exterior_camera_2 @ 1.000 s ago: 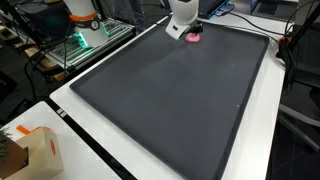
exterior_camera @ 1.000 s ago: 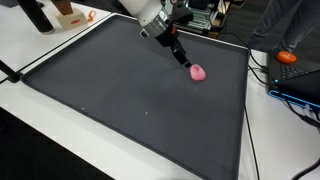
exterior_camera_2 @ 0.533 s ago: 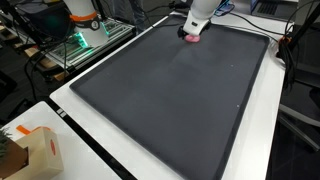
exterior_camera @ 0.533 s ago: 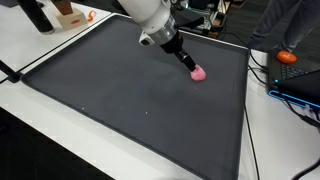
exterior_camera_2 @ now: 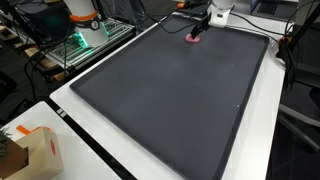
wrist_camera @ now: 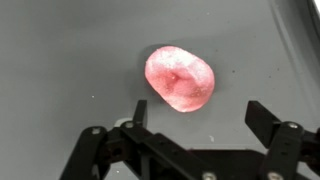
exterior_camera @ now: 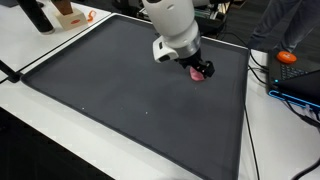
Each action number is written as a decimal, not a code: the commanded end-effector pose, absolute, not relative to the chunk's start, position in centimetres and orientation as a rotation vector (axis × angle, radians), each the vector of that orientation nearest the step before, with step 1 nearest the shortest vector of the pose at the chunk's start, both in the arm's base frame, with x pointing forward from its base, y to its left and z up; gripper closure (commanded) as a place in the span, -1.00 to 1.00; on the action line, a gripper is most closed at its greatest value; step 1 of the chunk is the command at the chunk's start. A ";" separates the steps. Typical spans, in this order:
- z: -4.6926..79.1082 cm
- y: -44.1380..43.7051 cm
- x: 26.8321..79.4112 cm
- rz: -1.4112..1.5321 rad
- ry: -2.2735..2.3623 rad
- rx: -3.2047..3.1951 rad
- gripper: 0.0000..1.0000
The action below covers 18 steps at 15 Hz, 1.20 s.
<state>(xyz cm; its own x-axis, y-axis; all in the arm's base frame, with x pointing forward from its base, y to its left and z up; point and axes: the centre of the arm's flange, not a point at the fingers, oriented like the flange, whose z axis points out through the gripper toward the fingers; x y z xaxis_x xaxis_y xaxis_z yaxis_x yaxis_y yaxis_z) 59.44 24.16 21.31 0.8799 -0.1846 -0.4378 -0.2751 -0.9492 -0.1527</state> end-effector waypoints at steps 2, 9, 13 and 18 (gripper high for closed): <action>21.7 28.2 60.7 0.583 -0.002 -2.935 -1.00; 23.2 32.9 59.2 0.504 -0.537 -3.020 -1.00; 24.0 35.3 57.6 0.517 -0.855 -3.003 -1.00; 23.4 37.6 55.5 0.571 -1.245 -2.943 -1.00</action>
<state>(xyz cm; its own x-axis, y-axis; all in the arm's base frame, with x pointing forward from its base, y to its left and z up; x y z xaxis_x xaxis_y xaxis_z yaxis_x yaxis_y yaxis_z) 56.08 36.49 24.25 0.7383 0.5904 -0.3261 0.6063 -0.7928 -0.0626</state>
